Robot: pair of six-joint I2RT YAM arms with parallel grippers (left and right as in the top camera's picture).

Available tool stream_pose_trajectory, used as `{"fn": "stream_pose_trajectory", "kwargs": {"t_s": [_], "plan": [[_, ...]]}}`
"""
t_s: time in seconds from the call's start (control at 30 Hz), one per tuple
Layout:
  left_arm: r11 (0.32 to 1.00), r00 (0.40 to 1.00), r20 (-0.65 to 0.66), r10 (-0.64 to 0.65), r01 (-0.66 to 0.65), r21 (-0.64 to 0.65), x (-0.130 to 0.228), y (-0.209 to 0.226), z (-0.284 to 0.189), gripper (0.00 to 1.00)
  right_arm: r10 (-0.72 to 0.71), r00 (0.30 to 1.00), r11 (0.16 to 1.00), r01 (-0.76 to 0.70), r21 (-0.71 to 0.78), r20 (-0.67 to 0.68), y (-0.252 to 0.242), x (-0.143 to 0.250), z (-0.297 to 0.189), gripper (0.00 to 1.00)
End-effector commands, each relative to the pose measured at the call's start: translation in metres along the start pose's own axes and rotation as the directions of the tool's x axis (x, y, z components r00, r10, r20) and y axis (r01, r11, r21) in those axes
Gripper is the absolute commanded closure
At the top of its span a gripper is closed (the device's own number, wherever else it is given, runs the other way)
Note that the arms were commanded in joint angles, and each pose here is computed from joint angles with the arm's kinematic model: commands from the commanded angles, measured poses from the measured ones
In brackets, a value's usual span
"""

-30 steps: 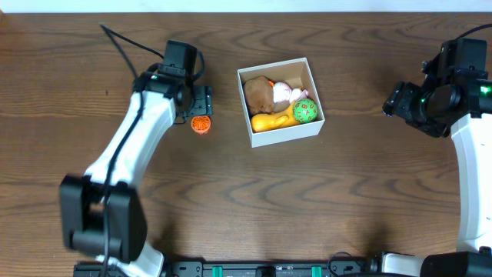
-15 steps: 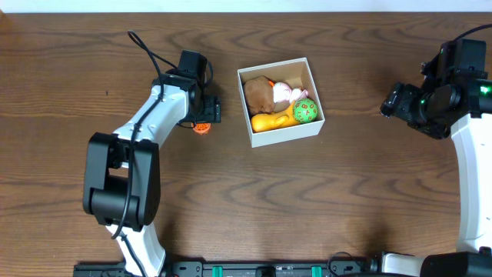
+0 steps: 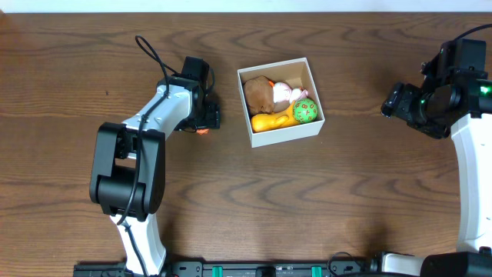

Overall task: Pack container
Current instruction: 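Move the left gripper left to the orange ball and grasp it, then carry the orange ball right into the box and release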

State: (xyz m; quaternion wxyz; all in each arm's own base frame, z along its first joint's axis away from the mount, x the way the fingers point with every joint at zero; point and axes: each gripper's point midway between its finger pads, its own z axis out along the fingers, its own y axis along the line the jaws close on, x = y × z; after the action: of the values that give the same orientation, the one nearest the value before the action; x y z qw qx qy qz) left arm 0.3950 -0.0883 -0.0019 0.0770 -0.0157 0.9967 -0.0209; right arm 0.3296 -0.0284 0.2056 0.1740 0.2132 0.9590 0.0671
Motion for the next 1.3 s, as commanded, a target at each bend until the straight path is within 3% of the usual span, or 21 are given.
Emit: {"fn": "stream_pose_trajectory", "kwargs": {"t_s": [0.0, 0.37, 0.63, 1.0, 1.27], "plan": [[1.0, 1.0, -0.03, 0.0, 0.0, -0.001, 0.006, 0.003, 0.007, 0.29, -0.016, 1.0, 1.0, 0.016, -0.001, 0.004, -0.001, -0.001, -0.001, 0.19], [1.0, 1.0, -0.028, 0.0, 0.0, 0.0, 0.006, 0.002, 0.003, 0.42, -0.016, 1.0, 1.0, 0.016, -0.001, 0.003, -0.001, -0.001, -0.001, 0.21], [1.0, 1.0, 0.003, 0.0, 0.0, 0.008, 0.0, 0.001, -0.02, 0.43, -0.015, 1.0, 1.0, 0.015, 0.0, 0.0, -0.001, 0.0, -0.001, 0.22], [0.997, 0.97, 0.242, 0.01, -0.028, 0.072, -0.018, -0.012, -0.128, 0.44, -0.015, 1.0, 1.0, 0.015, 0.0, 0.0, -0.001, 0.0, -0.001, 0.23], [0.965, 0.888, 0.446, 0.11, -0.202, 0.165, -0.01, -0.076, -0.205, 0.48, -0.015, 1.0, 1.0, 0.015, 0.0, 0.001, -0.001, 0.0, -0.001, 0.24]]}}
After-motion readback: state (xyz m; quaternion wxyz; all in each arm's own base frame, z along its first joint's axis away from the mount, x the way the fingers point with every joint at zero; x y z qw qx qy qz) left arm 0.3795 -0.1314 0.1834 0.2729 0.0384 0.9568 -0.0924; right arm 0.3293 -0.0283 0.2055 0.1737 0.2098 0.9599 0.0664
